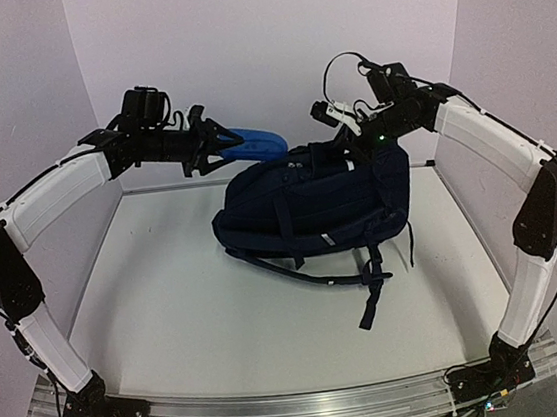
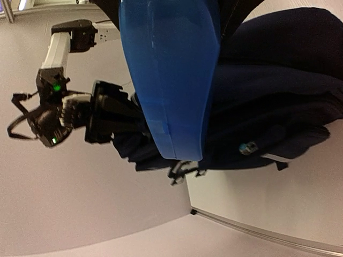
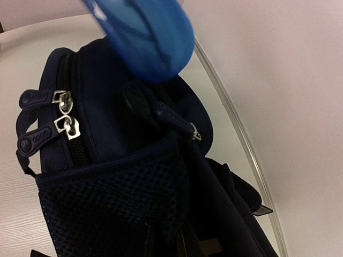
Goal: Pack the student bag
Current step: Adjust the student bag at the center of the board, then place the personal item in the student bag.
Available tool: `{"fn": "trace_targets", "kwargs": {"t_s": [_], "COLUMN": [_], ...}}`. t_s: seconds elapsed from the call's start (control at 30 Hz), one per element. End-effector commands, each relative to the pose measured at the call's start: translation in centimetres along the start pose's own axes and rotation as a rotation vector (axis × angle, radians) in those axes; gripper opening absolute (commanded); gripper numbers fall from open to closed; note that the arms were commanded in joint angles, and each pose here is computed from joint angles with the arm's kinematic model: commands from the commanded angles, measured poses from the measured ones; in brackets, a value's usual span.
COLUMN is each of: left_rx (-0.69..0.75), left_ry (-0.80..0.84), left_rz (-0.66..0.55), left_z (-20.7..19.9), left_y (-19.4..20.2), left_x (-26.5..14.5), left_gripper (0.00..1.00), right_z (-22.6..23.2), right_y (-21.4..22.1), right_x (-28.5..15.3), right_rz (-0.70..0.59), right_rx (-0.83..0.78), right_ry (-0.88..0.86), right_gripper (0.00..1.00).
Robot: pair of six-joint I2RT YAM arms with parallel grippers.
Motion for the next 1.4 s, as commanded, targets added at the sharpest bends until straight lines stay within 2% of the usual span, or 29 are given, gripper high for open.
{"fn": "trace_targets", "kwargs": {"t_s": [0.0, 0.13, 0.27, 0.37, 0.53, 0.7, 0.77, 0.93, 1.07, 1.23, 1.37], "left_rx": [0.099, 0.089, 0.058, 0.018, -0.056, -0.116, -0.122, -0.159, -0.161, -0.141, -0.15], "left_ry": [0.198, 0.227, 0.257, 0.183, 0.028, -0.112, -0.127, -0.168, -0.199, -0.173, -0.049], "left_rz": [0.046, 0.077, 0.05, 0.049, -0.014, 0.039, 0.04, 0.154, 0.17, 0.264, 0.275], "left_z": [-4.9, -5.4, -5.7, -4.8, -2.6, -0.3, 0.0, 1.1, 1.4, 1.3, 0.7], "left_y": [0.1, 0.7, 0.5, 0.6, -0.3, 0.6, 0.6, 1.7, 1.6, 1.8, 1.7], "left_x": [0.9, 1.9, 1.7, 1.9, 2.3, 2.9, 2.8, 3.9, 4.1, 7.3, 8.8], "left_gripper": [0.3, 0.29, 0.28, 0.28, 0.25, 0.19, 0.18, 0.15, 0.13, 0.12, 0.1], "right_z": [-2.1, -1.9, -1.6, -1.2, -0.6, -0.8, -0.7, -0.8, -0.5, 0.0, 0.0], "right_y": [5.0, 4.6, 4.3, 3.8, 2.5, 1.4, 1.1, 0.4, -0.2, -0.4, -0.1], "right_x": [3.2, 2.6, 2.3, 1.8, 0.4, -0.3, -0.7, -1.2, -1.8, -1.9, -1.6], "right_rz": [0.186, 0.165, 0.15, 0.129, 0.075, 0.044, 0.032, 0.007, -0.019, -0.036, -0.029], "right_rx": [0.192, 0.197, 0.207, 0.197, 0.188, 0.179, 0.165, 0.157, 0.15, 0.151, 0.152], "right_ry": [-0.073, -0.095, -0.11, -0.128, -0.154, -0.145, -0.142, -0.141, -0.158, -0.194, -0.196], "right_gripper": [0.11, 0.09, 0.08, 0.05, 0.07, 0.07, 0.07, 0.06, 0.07, 0.09, 0.08]}}
Point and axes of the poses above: each gripper's point midway between its finger pads, its own x axis out along the fingers, its own z axis along the line the jaws close on, y = z × x, the point moved 6 cm from there along -x, back along the fingers, and after that the axes turned 12 degrees about x, right-handed, at the moved point
